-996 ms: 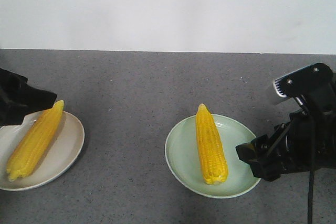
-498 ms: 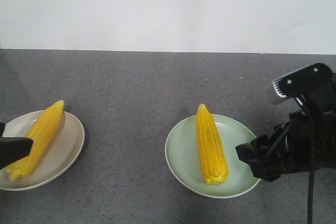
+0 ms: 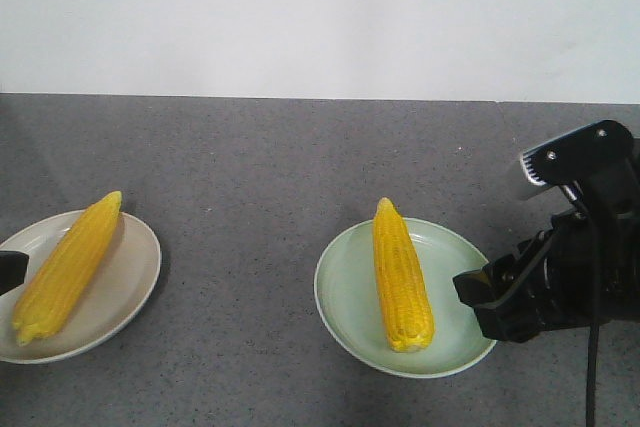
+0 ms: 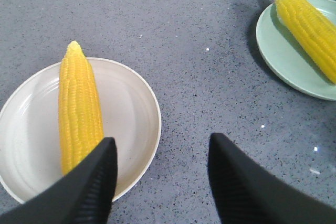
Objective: Distribute corn equally
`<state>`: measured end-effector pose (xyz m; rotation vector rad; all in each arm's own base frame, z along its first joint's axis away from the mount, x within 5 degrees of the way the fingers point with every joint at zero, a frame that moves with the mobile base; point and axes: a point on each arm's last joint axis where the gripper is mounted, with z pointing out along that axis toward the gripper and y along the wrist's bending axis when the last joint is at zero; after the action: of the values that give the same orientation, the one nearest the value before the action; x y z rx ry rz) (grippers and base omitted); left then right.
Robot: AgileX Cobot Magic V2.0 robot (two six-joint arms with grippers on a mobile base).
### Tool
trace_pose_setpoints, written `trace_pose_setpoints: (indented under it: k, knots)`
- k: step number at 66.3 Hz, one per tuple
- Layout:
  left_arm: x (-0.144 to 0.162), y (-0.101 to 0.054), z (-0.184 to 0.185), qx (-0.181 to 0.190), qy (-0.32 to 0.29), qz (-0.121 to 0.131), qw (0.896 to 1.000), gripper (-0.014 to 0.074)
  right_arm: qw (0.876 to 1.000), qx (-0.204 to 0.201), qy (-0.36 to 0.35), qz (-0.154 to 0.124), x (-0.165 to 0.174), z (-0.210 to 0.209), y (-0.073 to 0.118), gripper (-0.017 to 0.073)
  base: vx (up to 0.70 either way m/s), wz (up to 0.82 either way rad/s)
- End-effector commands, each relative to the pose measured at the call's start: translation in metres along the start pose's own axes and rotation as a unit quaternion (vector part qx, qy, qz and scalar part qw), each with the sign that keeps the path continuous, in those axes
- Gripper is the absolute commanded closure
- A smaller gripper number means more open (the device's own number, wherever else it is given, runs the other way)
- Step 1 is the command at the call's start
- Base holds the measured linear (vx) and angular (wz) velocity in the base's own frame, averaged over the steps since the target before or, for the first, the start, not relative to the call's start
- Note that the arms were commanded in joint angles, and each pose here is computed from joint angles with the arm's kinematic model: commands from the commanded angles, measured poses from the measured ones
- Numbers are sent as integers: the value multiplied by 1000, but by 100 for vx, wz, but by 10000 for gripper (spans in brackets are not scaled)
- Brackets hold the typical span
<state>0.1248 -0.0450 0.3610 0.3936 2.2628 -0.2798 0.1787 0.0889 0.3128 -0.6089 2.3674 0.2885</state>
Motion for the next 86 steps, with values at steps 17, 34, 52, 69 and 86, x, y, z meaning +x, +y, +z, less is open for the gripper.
trace_pose_setpoints:
  k: [17,34,52,69,86]
  knots:
    - [-10,-1,-7,1,-46,-4,999,489,999,4,-44,-3,-10,-10,0,428,0,0]
    - [-10,-1,-7,1,-46,-4,999,602,999,3,-35,-4,-9,-9,0,570,0,0]
    - [-10,-2,-7,3,-42,-6,999,601,999,3,-36,-4,-9,-9,0,570,0,0]
    - [-10,-2,-7,3,-42,-6,999,601,999,3,-36,-4,-9,-9,0,570,0,0]
    - [2,4,-4,-29,-63,6,998,601,999,2,-33,-4,-9,-9,0,570,0,0]
